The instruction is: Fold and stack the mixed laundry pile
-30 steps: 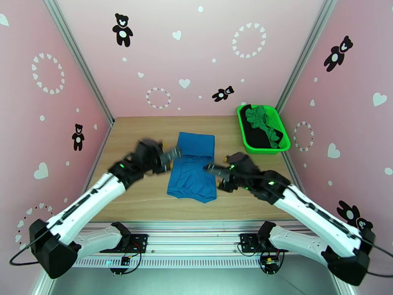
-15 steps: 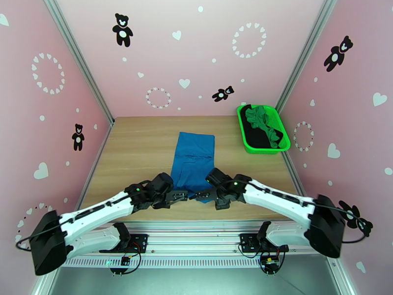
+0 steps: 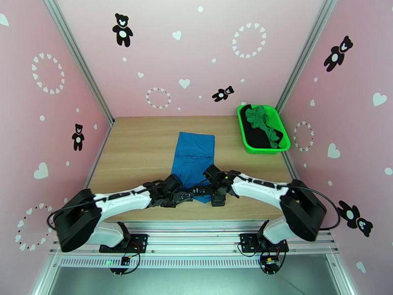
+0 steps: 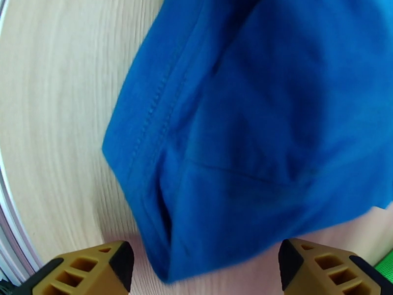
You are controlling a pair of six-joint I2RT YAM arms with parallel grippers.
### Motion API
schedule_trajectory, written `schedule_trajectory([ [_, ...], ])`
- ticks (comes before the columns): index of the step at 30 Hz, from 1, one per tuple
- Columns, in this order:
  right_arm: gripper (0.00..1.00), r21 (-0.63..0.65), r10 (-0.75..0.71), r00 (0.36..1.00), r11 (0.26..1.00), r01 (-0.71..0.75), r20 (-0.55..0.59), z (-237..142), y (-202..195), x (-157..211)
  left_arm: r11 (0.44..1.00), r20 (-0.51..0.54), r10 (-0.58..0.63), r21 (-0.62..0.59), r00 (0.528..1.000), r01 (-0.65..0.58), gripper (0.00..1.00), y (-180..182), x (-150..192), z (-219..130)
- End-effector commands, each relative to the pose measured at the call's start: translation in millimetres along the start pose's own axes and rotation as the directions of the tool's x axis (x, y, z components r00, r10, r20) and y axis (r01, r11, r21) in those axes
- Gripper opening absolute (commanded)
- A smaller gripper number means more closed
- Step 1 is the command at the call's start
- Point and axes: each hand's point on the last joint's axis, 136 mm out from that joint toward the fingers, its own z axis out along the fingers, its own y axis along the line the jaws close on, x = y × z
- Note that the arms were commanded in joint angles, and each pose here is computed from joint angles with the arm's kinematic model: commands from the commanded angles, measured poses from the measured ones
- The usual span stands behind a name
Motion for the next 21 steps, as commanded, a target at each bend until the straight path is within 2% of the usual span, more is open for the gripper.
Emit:
schedule_trajectory([
  [1, 0.77, -0.037, -0.007, 1.0, 0.999, 0.007, 0.004, 11.1, 0.6, -7.7, 1.0, -0.017, 0.006, 0.026, 1.0, -0.006, 0.48, -3.9, 2.0, 15.7],
  [6, 0.49, -0.082, -0.01, 0.999, 0.997, 0.006, -0.048, 25.7, 4.4, -2.7, 0.997, -0.078, 0.007, 0.079, 0.997, -0.001, 0.26, -8.5, 10.1, 26.4],
  [7, 0.43, -0.083, -0.01, 0.999, 0.997, 0.005, -0.052, 26.4, 4.0, -2.7, 0.996, -0.082, 0.003, 0.089, 0.997, 0.004, 0.2, -8.4, 9.6, 26.4],
  [8, 0.38, -0.078, -0.009, 0.999, 0.997, 0.005, -0.053, 26.0, 2.6, -2.9, 0.995, -0.087, -0.003, 0.097, 0.996, 0.011, 0.08, -7.4, 9.4, 25.9],
  [9, 0.32, -0.072, -0.009, 0.999, 0.997, 0.005, -0.052, 25.0, 1.0, -3.4, 0.995, -0.092, -0.016, 0.096, 0.996, 0.025, 0.0, -4.3, 8.6, 25.6],
  [15, 0.01, -0.001, 0.007, 0.999, 1.0, -0.007, -0.033, 10.4, -14.7, -6.8, 0.996, -0.089, -0.037, 0.082, 0.995, 0.044, 0.0, 6.4, 5.7, 16.5],
  [21, 0.0, 0.047, 0.058, 0.997, 0.997, -0.061, 0.049, -18.3, -32.9, -14.4, 0.999, -0.022, -0.049, 0.001, 0.999, 0.049, 0.0, 28.3, -4.7, -17.2],
])
